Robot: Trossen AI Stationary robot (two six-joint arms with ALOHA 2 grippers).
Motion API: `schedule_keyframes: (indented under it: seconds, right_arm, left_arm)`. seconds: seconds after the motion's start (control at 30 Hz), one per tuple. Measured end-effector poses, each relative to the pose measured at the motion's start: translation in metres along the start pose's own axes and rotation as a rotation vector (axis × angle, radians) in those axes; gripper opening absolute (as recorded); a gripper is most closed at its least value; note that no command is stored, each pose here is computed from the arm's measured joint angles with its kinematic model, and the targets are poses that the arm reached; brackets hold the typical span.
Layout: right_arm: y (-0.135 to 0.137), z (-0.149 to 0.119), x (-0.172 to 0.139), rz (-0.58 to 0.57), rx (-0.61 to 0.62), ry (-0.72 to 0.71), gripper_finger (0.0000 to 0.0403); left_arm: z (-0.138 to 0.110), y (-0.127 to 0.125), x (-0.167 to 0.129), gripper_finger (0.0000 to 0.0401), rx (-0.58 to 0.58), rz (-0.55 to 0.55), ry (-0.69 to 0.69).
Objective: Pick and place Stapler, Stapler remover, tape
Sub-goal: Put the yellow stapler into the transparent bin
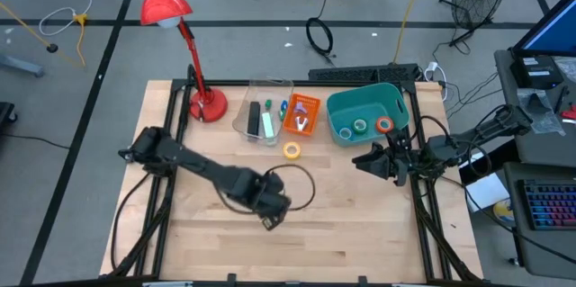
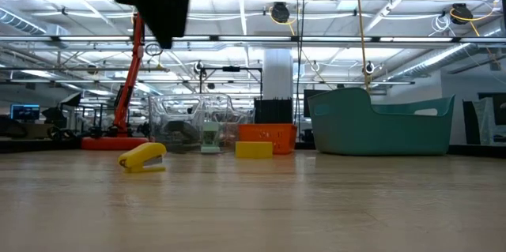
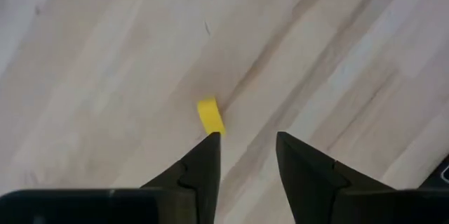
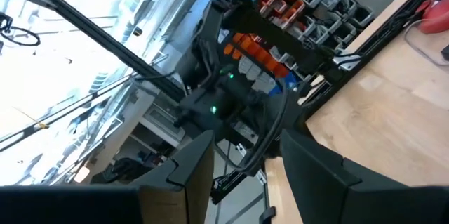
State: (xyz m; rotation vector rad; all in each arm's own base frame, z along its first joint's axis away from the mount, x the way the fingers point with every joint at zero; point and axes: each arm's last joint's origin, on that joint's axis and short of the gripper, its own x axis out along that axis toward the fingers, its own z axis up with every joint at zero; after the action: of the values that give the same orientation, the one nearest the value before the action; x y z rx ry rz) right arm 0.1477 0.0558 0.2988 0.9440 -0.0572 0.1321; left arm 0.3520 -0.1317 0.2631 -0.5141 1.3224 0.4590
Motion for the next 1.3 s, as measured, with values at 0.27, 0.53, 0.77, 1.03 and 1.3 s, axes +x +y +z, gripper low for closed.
schedule_keyframes:
  seconds: [0.27, 0.53, 0.77, 1.03, 1.3]
  right_arm:
    - [-0.001, -0.001, 0.000, 0.001, 0.019, 0.025, 0.0157]
    - [-0.001, -0.001, 0.000, 0.003, 0.034, 0.026, 0.0157]
    - [0.000, -0.002, 0.000, 0.017, 0.042, 0.044, 0.0157]
    - [0.000, -0.002, 0.000, 0.015, 0.038, 0.042, 0.0157]
    - [0.000, -0.002, 0.000, 0.015, 0.030, 0.041, 0.0157]
  left_arm:
    - [-0.020, 0.006, 0.031, 0.0236, -0.085, 0.081, 0.037]
    - [-0.015, 0.013, 0.066, 0.0297, -0.091, -0.018, 0.059]
    - [-0.019, 0.020, 0.075, 0.0270, -0.068, 0.005, 0.095]
    - [-0.018, 0.022, 0.079, 0.0251, -0.048, -0.010, 0.091]
    - [-0.009, 0.028, 0.080, 0.0258, -0.035, -0.001, 0.071]
